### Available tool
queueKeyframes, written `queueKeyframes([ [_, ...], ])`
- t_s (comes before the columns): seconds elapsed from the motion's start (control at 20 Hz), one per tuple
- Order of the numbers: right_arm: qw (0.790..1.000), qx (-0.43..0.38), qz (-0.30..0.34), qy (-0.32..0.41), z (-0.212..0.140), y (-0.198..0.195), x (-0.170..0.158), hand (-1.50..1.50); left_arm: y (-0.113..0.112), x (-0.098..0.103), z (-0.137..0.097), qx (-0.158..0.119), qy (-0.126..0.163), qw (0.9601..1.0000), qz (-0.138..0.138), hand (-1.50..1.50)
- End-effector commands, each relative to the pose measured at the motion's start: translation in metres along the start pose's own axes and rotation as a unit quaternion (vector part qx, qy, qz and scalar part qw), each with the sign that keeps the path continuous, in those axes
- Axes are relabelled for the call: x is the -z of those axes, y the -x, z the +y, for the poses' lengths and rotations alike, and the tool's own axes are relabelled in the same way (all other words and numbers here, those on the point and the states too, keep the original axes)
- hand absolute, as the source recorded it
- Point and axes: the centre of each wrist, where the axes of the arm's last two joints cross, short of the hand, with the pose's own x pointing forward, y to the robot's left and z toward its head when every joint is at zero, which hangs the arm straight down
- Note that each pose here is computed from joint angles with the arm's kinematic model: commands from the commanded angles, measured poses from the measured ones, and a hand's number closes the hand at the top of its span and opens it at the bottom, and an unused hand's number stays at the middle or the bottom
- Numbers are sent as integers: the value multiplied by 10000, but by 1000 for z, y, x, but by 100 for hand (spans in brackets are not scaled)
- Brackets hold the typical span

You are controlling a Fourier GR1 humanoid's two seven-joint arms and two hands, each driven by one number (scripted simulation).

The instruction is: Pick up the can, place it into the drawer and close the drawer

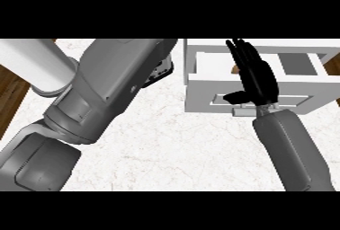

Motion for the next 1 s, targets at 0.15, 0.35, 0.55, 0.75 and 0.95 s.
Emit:
queueKeyframes([
  [0.15,9978,-397,261,462,22,7,31,-150,4,8,31,-28,-107,9999,62,-150],
  [0.35,9956,-482,301,749,24,7,52,-150,-19,11,41,-7,-6,10000,31,-150],
  [0.55,9941,-622,233,858,30,-5,65,-150,8,11,58,118,-26,9999,121,-150],
  [0.75,9917,-741,342,997,8,3,86,-150,7,13,81,138,27,9998,123,-150],
  [0.95,9901,-774,293,1137,9,-14,98,-150,18,3,74,140,-3,9998,150,-150],
])
